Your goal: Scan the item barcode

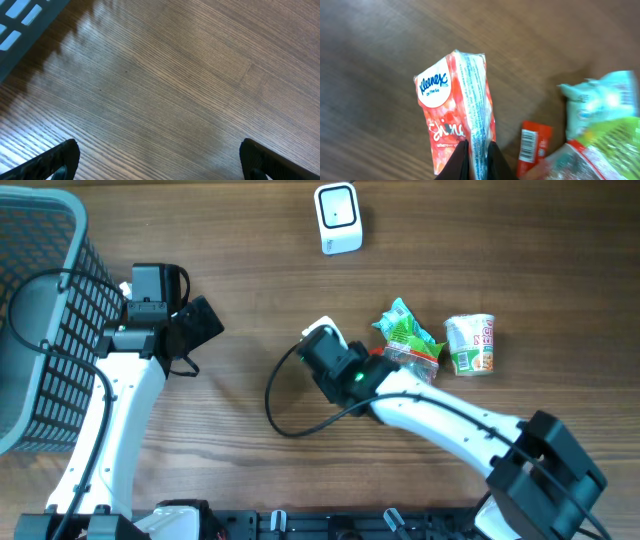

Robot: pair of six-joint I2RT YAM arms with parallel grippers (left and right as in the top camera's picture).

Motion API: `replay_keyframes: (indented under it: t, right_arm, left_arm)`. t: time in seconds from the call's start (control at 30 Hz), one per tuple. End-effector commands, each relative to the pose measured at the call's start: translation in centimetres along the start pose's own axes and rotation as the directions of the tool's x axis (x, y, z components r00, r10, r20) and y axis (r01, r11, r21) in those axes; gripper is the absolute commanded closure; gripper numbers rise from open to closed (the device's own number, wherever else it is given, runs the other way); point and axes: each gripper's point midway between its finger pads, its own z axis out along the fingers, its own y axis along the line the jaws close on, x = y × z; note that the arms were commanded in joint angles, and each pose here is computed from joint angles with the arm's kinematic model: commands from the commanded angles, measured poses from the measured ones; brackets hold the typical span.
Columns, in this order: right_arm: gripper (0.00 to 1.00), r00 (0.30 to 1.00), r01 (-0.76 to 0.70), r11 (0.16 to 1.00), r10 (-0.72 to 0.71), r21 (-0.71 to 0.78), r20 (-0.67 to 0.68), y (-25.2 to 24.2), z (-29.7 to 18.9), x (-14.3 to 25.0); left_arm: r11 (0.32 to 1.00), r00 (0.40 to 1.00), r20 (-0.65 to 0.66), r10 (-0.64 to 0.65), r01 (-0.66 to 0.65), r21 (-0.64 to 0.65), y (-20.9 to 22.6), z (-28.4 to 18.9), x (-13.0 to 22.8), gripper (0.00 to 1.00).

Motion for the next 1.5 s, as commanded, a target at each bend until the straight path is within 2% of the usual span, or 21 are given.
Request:
replay_keyframes:
  t: [0.0, 0.13, 0.3, 0.4, 0.6, 0.67, 0.7, 0.73, 0.77, 0.87, 0.93, 1.0, 1.07, 1.13, 1.2, 1.33, 1.4, 1.47]
  right_arm:
    - [0.96, 0.997, -0.044, 0.976, 0.03, 0.215, 0.066, -1.4, 0.5, 0.2]
    - [0.96, 0.993, -0.094, 0.945, 0.066, 0.314, 0.099, -2.6, 1.8, 0.4]
    - [0.93, 0.993, -0.092, 0.946, 0.064, 0.311, 0.098, -2.2, 2.5, 0.5]
    - [0.91, 0.998, -0.04, 0.976, 0.028, 0.212, 0.064, -0.4, 3.0, 0.7]
    - [0.9, 0.999, -0.015, 0.958, 0.004, 0.288, 0.041, -1.2, 3.9, 1.5]
    - [0.78, 0.999, -0.017, 0.963, 0.006, 0.267, 0.041, -0.8, 4.1, 1.4]
    - [0.64, 0.999, -0.019, 0.964, 0.008, 0.264, 0.044, -0.8, 4.1, 1.3]
    - [0.56, 0.999, -0.016, 0.965, 0.004, 0.263, 0.046, -0.8, 4.0, 1.2]
    - [0.51, 0.999, 0.0, 0.967, -0.013, 0.254, 0.048, -0.6, 3.8, 0.8]
    - [0.43, 0.995, -0.02, 0.977, -0.003, 0.213, 0.105, -0.6, 2.1, -1.1]
    - [0.3, 0.987, -0.058, 0.98, 0.029, 0.188, 0.155, -1.1, 0.5, -2.4]
    - [0.27, 0.981, -0.074, 0.99, 0.05, 0.124, 0.187, -1.3, -1.0, -3.5]
    - [0.19, 0.972, -0.103, 0.995, 0.105, -0.021, 0.209, -1.2, -2.6, -4.5]
    - [0.17, 0.969, -0.129, 0.97, 0.168, -0.206, 0.182, -1.2, -4.2, -4.6]
    - [0.17, 0.976, -0.136, 0.94, 0.182, -0.313, 0.124, -0.7, -4.8, -3.6]
    - [0.14, 0.991, -0.117, 0.936, 0.132, -0.331, 0.021, -0.2, -4.4, -1.0]
    - [0.0, 0.991, -0.119, 0.935, 0.133, -0.333, 0.018, -0.1, -4.3, -0.9]
    - [0.0, 0.991, -0.122, 0.93, 0.136, -0.347, 0.015, 0.2, -4.4, -0.9]
  left_arm:
    - [1.0, 1.0, 0.017, -0.011, 0.011, -0.003, 0.2, -0.4, -0.3, 0.0]
    - [1.0, 1.0, 0.017, -0.011, 0.011, -0.002, 0.2, -0.4, -0.3, 0.0]
    - [1.0, 1.0, 0.017, -0.011, 0.011, -0.003, 0.2, -0.4, -0.3, 0.0]
    - [1.0, 1.0, 0.017, -0.011, 0.011, -0.003, 0.2, -0.4, -0.3, 0.0]
    - [1.0, 1.0, 0.017, -0.011, 0.011, -0.003, 0.2, -0.4, -0.3, 0.0]
    - [1.0, 1.0, 0.017, -0.011, 0.011, -0.003, 0.2, -0.4, -0.3, 0.0]
    - [1.0, 1.0, 0.017, -0.011, 0.011, -0.003, 0.2, -0.4, -0.3, 0.0]
    - [1.0, 1.0, 0.017, -0.011, 0.011, -0.003, 0.2, -0.4, -0.3, 0.0]
    - [1.0, 1.0, 0.017, -0.011, 0.011, -0.002, 0.2, -0.4, -0.3, 0.0]
    - [1.0, 1.0, 0.017, -0.011, 0.011, -0.003, 0.2, -0.4, -0.3, 0.0]
    - [1.0, 1.0, 0.017, -0.011, 0.011, -0.003, 0.2, -0.4, -0.3, 0.0]
    - [1.0, 1.0, 0.017, -0.011, 0.011, -0.003, 0.2, -0.4, -0.3, 0.0]
    - [1.0, 1.0, 0.017, -0.011, 0.011, -0.002, 0.2, -0.4, -0.3, 0.0]
    - [1.0, 1.0, 0.017, -0.011, 0.011, -0.002, 0.2, -0.4, -0.3, 0.0]
    - [1.0, 1.0, 0.017, -0.011, 0.011, -0.002, 0.2, -0.4, -0.3, 0.0]
    - [1.0, 1.0, 0.016, -0.011, 0.011, -0.003, 0.2, -0.4, -0.3, 0.0]
    - [1.0, 1.0, 0.017, -0.011, 0.011, -0.002, 0.2, -0.4, -0.3, 0.0]
    - [1.0, 1.0, 0.017, -0.011, 0.011, -0.002, 0.2, -0.4, -0.3, 0.0]
